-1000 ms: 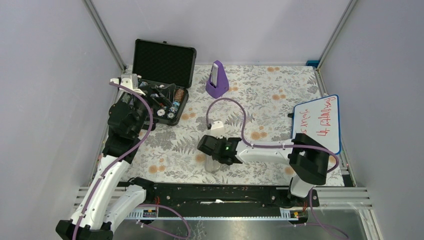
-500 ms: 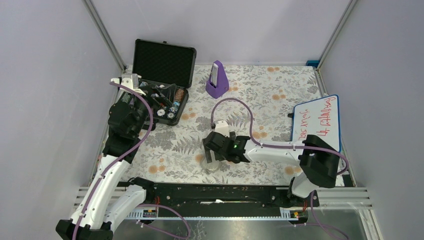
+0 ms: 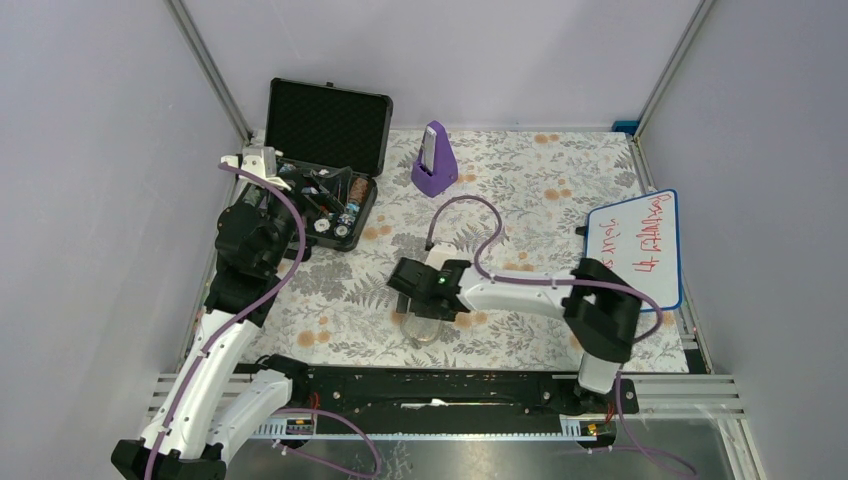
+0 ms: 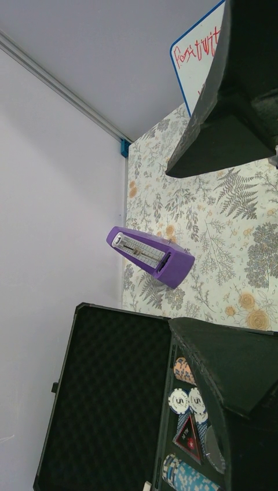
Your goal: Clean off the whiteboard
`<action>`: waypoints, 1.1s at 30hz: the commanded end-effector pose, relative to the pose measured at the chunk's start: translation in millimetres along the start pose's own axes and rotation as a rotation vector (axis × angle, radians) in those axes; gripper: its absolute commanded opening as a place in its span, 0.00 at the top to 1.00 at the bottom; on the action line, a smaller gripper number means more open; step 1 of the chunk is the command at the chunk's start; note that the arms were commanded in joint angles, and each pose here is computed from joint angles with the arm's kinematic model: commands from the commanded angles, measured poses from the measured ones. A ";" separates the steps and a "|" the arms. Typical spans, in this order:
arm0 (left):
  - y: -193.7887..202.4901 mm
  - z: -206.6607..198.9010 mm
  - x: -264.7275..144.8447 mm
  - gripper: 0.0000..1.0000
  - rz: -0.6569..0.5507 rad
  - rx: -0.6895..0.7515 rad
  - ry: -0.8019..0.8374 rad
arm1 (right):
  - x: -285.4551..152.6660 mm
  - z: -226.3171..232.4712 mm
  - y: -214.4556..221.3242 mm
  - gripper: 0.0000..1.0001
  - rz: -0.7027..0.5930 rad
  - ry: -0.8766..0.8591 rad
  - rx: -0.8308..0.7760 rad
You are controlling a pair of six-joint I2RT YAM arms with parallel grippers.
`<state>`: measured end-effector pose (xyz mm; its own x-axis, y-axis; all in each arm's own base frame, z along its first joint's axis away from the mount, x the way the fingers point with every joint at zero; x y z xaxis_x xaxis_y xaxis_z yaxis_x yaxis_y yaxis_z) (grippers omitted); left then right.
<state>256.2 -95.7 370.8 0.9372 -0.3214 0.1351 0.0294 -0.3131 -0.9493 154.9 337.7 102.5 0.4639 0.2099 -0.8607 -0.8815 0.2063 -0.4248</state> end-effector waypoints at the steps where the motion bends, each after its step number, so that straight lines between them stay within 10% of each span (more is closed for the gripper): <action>1: -25.5 -10.4 -2.1 0.01 -0.070 -0.003 0.036 | 7.8 5.5 -7.3 0.19 -0.039 0.183 0.144; 18: -25.8 -11.1 -2.5 0.01 -0.070 -0.003 0.041 | 57.8 -13.6 16.5 0.22 0.009 0.471 0.107; 33: -21.2 -10.2 1.7 0.01 -0.053 0.002 0.041 | 42.9 -27.1 -12.2 0.99 -0.145 0.368 -0.026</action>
<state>256.2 -96.3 370.8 0.9366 -0.3236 0.1347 0.0285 -0.3126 -0.9494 165.1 341.2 59.0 0.3827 -0.1475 -0.9120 -0.8773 0.2514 -0.4088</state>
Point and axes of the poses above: each gripper's point midway between its finger pads, its own x axis out along the fingers, its own z axis along the line the jaws close on, y = z × x, the point moved 5 cm from there along -x, back along the fingers, and after that the axes turned 3 degrees about x, right-handed, at the moved point
